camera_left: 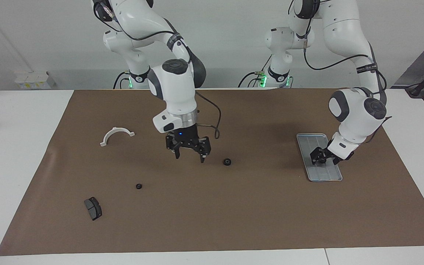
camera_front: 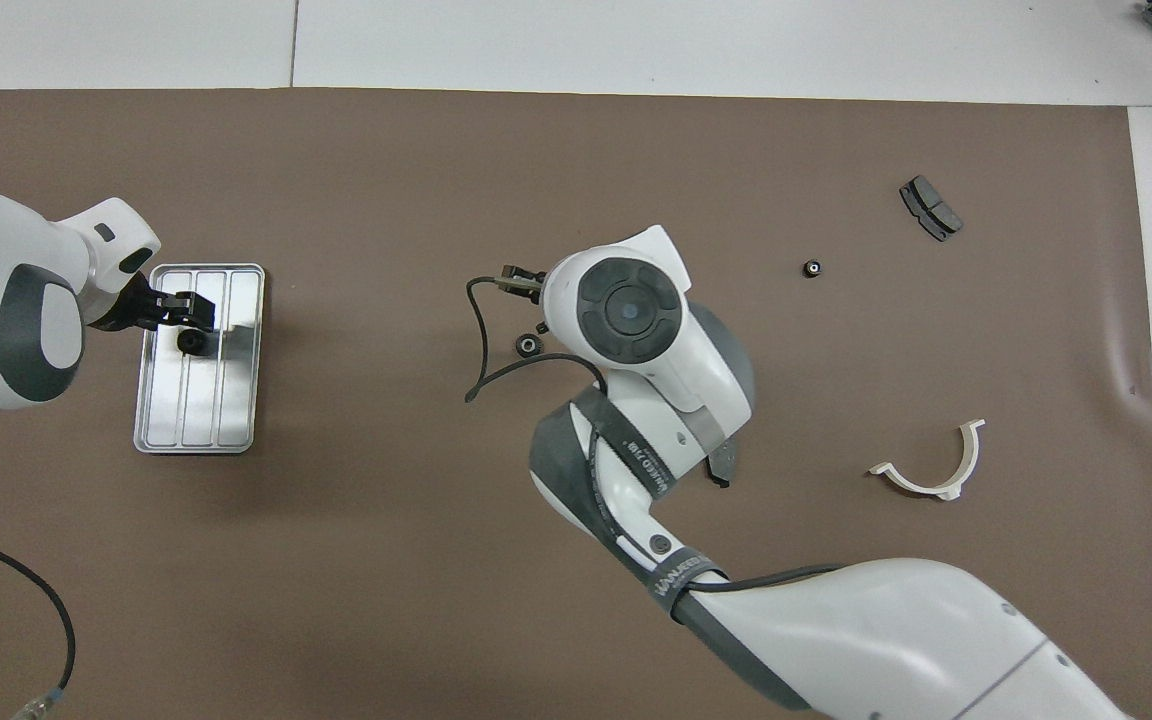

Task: Pick bearing gear from pile to tray
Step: 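Release the second gear at center while the left gripper withdraws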

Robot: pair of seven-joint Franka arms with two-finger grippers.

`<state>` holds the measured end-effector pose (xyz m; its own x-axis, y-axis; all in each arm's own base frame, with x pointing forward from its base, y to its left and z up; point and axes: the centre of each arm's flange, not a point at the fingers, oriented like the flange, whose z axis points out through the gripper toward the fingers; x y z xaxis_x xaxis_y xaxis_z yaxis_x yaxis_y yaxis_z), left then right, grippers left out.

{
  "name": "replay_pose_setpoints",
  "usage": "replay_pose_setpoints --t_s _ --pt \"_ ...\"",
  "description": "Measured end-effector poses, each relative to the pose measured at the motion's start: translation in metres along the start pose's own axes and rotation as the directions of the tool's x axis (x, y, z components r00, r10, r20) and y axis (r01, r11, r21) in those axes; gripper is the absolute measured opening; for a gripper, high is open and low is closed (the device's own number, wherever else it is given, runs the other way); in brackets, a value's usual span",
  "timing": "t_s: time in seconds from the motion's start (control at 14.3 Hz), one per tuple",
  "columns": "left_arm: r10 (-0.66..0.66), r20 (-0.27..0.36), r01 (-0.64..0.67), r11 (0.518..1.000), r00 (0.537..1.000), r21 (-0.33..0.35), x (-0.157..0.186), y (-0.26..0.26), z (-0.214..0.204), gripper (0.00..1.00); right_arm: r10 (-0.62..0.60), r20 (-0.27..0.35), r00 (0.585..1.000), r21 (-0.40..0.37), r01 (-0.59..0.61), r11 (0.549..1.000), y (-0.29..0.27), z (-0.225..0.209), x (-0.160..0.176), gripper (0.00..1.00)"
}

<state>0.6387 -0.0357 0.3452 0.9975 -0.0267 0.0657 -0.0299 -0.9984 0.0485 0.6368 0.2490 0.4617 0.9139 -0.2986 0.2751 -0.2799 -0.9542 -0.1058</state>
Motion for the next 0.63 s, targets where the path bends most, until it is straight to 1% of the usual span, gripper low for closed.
replay_pose_setpoints --t_s 0.14,0.28,0.42,0.63 --pt "-0.057 -0.033 0.057 0.998 0.998 -0.013 -0.001 0.065 0.0 1.0 -0.055 0.017 0.998 -0.037 0.056 0.998 0.041 0.003 0.022 1.0" --pt "-0.113 -0.056 0.111 0.993 0.992 -0.036 -0.012 0.14 0.001 1.0 -0.154 0.056 0.986 -0.068 0.158 0.985 0.082 0.019 0.037 1.0" --pt "-0.126 -0.059 0.123 0.991 0.99 -0.053 -0.03 0.204 0.004 1.0 -0.244 0.109 0.964 -0.078 0.253 0.964 0.111 0.037 0.043 1.0" --pt "-0.103 -0.062 0.098 0.993 0.993 -0.07 -0.051 0.271 0.008 1.0 -0.355 0.167 0.92 -0.072 0.37 0.926 0.143 0.066 0.05 1.0"
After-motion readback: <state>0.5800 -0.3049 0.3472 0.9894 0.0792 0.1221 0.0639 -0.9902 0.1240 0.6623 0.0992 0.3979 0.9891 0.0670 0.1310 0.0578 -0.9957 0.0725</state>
